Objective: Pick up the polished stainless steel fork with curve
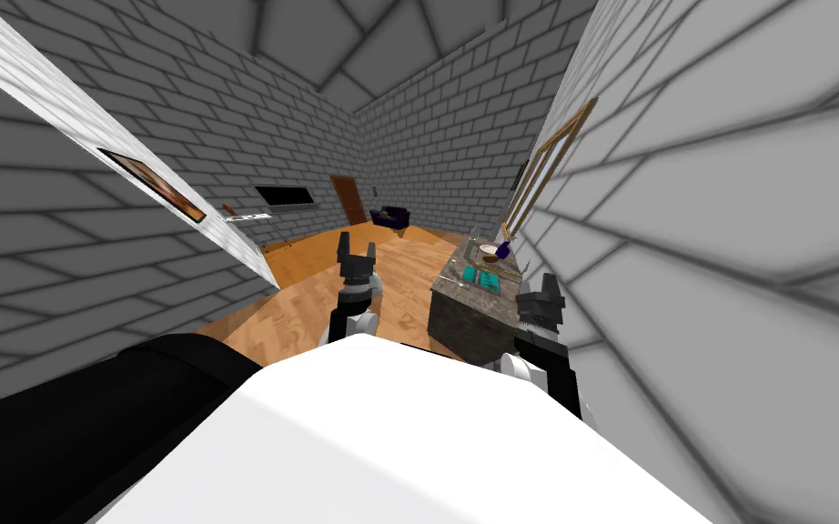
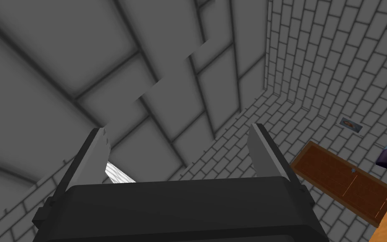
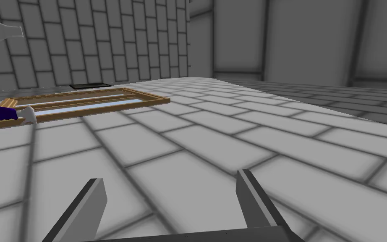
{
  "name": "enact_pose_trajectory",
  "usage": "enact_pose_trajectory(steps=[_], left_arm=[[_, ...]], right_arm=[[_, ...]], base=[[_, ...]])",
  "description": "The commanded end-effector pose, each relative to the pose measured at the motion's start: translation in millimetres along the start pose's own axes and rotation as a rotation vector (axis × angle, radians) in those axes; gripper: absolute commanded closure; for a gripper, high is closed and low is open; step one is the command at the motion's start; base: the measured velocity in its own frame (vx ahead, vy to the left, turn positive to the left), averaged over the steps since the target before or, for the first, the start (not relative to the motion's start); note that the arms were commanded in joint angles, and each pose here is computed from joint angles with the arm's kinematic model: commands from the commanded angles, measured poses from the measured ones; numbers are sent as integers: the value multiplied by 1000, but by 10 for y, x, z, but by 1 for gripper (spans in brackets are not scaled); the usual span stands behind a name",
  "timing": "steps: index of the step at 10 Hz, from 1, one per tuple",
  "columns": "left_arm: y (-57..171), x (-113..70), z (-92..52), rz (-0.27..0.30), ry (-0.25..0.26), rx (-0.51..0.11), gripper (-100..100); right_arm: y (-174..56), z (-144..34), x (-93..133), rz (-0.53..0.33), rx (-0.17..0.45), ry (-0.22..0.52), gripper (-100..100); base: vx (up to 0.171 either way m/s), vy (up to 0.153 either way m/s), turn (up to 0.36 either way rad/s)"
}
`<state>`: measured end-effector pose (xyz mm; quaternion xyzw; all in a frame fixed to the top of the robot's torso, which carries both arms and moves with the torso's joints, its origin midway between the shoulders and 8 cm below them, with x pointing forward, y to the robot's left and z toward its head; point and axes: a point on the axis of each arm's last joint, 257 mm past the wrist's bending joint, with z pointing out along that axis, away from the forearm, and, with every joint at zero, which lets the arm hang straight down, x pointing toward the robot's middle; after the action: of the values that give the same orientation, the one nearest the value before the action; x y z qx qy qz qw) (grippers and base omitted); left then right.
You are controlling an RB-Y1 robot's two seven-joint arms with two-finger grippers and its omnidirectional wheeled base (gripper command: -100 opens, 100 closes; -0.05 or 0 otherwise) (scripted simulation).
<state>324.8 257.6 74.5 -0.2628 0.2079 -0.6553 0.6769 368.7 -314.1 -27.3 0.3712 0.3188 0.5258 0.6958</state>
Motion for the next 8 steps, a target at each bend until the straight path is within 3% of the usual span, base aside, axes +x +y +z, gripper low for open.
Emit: enact_pose_trajectory(steps=[1,4,8], left_arm=[[0,0,0,0,0,0,0],[0,0,0,0,0,0,0],[0,0,0,0,0,0,0]], right_arm=[[33,20,42,-17,-13,32,-100],[131,75,166,-60,-55,113,-100],[222,129,338,-109,-108,208,-100]], base=[[24,39,47],[48,121,75],[115,168,101]])
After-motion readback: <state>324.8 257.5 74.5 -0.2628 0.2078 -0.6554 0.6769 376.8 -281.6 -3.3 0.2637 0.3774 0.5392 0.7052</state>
